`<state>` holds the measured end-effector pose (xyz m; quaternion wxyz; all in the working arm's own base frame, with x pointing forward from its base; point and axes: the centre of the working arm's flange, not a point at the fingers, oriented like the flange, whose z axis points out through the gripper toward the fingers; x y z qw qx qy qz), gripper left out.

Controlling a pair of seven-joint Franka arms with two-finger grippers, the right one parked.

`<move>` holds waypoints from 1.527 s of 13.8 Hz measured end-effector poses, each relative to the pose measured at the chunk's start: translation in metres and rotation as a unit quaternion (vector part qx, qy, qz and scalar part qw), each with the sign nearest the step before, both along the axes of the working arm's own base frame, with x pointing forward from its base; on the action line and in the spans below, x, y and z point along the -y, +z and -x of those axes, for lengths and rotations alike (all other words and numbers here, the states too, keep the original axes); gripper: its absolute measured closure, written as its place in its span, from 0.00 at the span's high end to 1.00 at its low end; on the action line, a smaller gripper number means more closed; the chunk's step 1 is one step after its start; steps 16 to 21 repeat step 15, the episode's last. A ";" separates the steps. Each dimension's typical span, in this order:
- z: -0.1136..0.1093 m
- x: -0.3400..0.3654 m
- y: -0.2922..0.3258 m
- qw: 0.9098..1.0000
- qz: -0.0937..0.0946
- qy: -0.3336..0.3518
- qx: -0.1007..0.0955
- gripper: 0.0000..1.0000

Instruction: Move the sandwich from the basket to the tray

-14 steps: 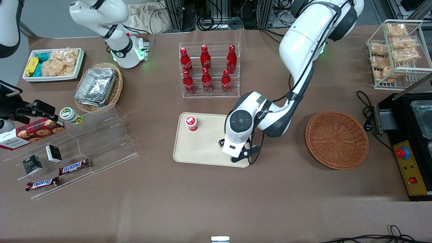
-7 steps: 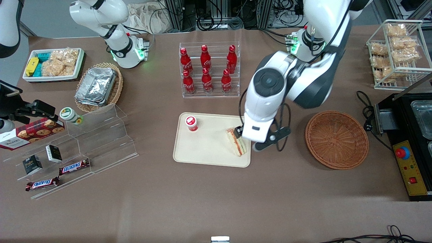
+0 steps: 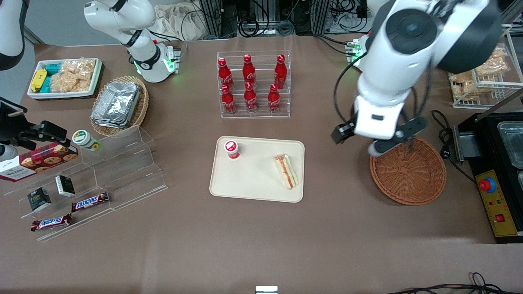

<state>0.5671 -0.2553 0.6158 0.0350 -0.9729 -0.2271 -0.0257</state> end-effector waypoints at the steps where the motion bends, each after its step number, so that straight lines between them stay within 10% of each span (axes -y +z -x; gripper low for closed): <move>1: 0.001 -0.022 0.011 1.000 -0.002 -0.017 -0.006 1.00; 8: 0.000 -0.169 0.040 0.989 -0.004 -0.138 -0.061 1.00; 21: 0.004 -0.214 0.045 0.982 0.002 -0.179 -0.065 1.00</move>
